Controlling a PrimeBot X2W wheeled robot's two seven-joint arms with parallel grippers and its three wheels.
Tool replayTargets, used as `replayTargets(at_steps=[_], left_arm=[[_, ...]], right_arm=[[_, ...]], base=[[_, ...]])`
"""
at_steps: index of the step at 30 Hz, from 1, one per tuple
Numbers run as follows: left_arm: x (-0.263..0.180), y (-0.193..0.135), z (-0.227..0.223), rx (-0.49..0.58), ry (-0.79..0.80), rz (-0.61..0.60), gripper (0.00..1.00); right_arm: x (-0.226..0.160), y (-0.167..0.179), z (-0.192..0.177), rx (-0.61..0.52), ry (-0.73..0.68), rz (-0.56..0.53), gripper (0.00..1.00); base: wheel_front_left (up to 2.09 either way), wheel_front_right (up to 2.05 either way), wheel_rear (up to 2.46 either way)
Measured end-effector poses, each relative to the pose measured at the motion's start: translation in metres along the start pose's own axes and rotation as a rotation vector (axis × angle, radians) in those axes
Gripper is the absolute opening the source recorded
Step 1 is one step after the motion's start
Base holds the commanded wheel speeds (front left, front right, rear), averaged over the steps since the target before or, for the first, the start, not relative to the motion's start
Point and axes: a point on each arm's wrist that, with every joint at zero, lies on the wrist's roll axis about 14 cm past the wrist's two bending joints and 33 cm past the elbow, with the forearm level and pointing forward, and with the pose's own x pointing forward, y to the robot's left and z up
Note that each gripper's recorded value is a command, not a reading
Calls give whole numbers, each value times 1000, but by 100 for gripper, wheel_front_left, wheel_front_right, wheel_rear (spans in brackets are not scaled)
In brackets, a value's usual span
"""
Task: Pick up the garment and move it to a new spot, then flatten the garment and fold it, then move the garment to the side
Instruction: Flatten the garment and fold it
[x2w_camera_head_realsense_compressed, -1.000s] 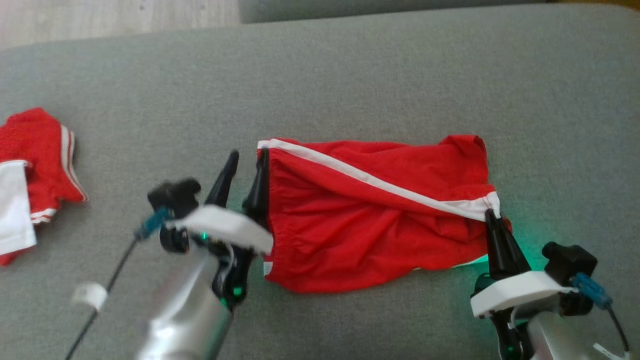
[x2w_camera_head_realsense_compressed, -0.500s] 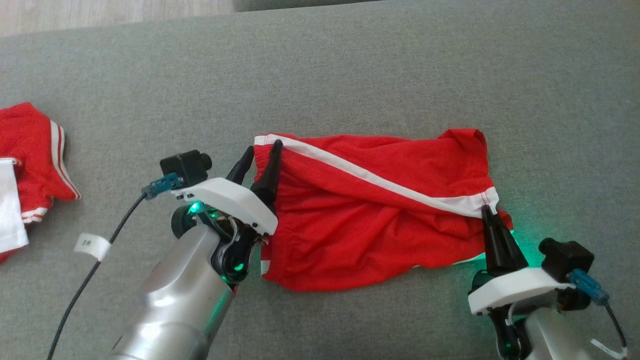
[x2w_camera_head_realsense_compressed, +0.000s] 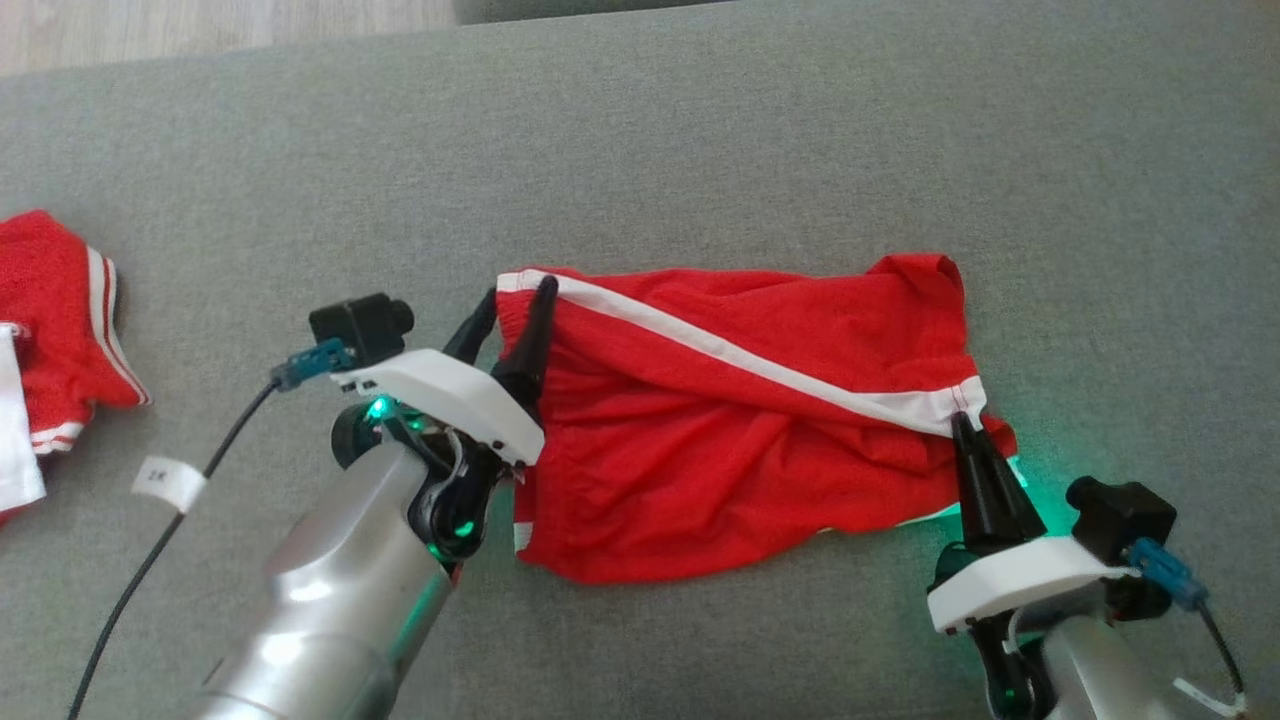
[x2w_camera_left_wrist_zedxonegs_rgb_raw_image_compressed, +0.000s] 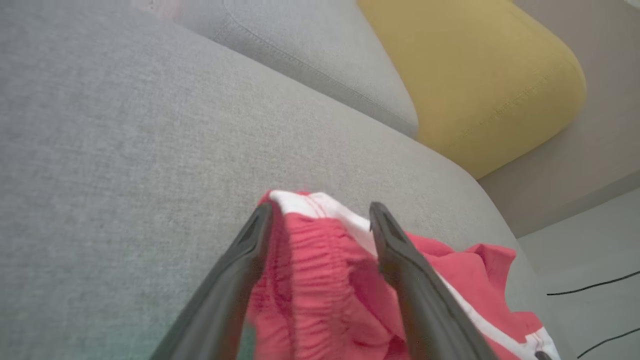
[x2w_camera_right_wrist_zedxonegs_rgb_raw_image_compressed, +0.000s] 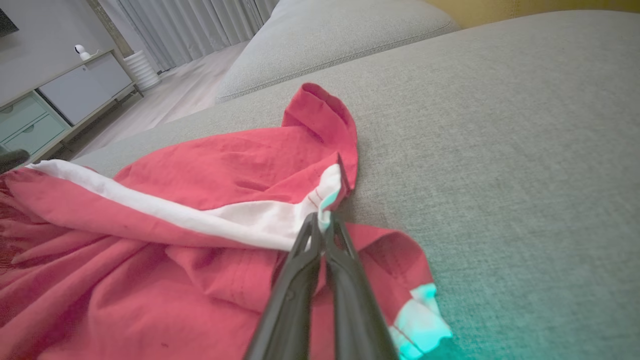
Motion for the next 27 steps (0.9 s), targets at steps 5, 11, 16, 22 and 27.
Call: replayTargets(at_steps=[5,11,16,22,27], left_arm=[[3,-2,9,12,-25,-10,97],[4,-2,4,18,-10,-12,43],[3,2,-2,20,15,-4,32],[2,0,-8,26,37,-10,0],[0,-4,-3,30,5,-18,0]], right_arm=[[-1,1,-1,-1,2,2,0],[-2,0,-1,0,2,0,0],[-2,-1,0,0,0,-2,0],[-4,-1,2,1,-7,-4,0],[-4,0,8,3,-26,-1,0]], base=[[0,0,0],[0,0,0],[0,0,0],[0,0,0],[0,0,0]])
